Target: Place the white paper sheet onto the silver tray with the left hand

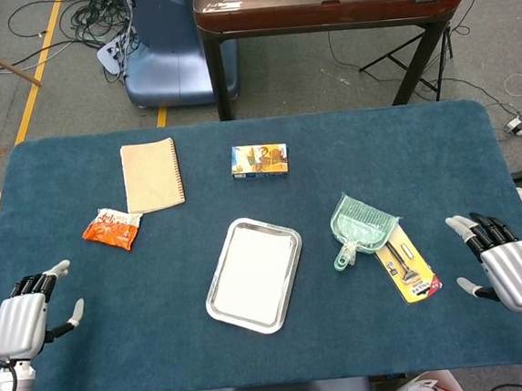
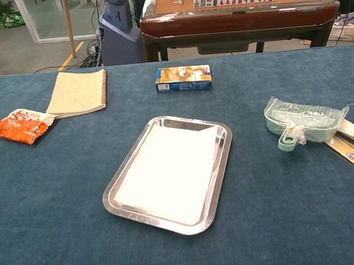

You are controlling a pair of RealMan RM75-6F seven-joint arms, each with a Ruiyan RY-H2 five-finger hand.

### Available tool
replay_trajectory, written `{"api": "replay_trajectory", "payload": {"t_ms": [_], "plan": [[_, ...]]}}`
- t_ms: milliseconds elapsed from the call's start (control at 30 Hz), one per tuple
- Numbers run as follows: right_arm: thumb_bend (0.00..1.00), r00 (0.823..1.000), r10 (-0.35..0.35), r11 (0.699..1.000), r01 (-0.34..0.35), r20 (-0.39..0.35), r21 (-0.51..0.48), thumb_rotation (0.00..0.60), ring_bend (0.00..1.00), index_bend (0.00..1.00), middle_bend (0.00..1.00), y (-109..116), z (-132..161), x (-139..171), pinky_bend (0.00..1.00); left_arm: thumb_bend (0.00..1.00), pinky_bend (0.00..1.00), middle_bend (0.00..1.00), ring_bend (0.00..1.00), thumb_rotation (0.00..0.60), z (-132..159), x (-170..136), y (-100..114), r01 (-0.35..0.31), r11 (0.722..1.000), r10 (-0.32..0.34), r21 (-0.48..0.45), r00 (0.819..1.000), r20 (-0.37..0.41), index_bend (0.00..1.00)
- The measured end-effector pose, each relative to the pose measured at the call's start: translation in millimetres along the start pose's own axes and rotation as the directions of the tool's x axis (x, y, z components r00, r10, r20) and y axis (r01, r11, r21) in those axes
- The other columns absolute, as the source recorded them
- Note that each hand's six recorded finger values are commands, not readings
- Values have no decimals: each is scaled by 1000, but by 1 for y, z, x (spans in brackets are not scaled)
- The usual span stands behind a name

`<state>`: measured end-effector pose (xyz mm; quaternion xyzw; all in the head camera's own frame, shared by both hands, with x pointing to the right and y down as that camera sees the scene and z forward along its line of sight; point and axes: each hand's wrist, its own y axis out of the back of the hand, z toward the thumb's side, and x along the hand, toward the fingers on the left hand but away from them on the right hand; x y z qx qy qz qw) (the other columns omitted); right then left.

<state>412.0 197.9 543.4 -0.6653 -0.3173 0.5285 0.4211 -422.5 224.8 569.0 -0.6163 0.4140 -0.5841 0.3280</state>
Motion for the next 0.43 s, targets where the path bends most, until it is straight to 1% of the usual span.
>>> {"api": "replay_trajectory", "payload": {"t_ms": [67, 167, 433], "plan": [[115, 1000, 9, 1000, -9, -21, 1, 600, 90, 131, 164, -2, 5, -2, 171, 332, 168, 273, 236, 346, 1, -3, 1, -3, 1000, 3, 0, 1000, 2, 174], [115, 1000, 8, 1000, -8, -28, 3, 600, 90, 131, 164, -3, 8, -3, 171, 331, 162, 273, 235, 357, 3, -6, 1, -6, 1000, 6, 2, 1000, 8, 174], [115, 1000, -8, 1000, 8, -12, 1, 600, 90, 131, 164, -2, 9, -2, 171, 332, 156, 272, 235, 362, 3, -9, 1, -11, 1000, 11, 6, 1000, 9, 174]]}}
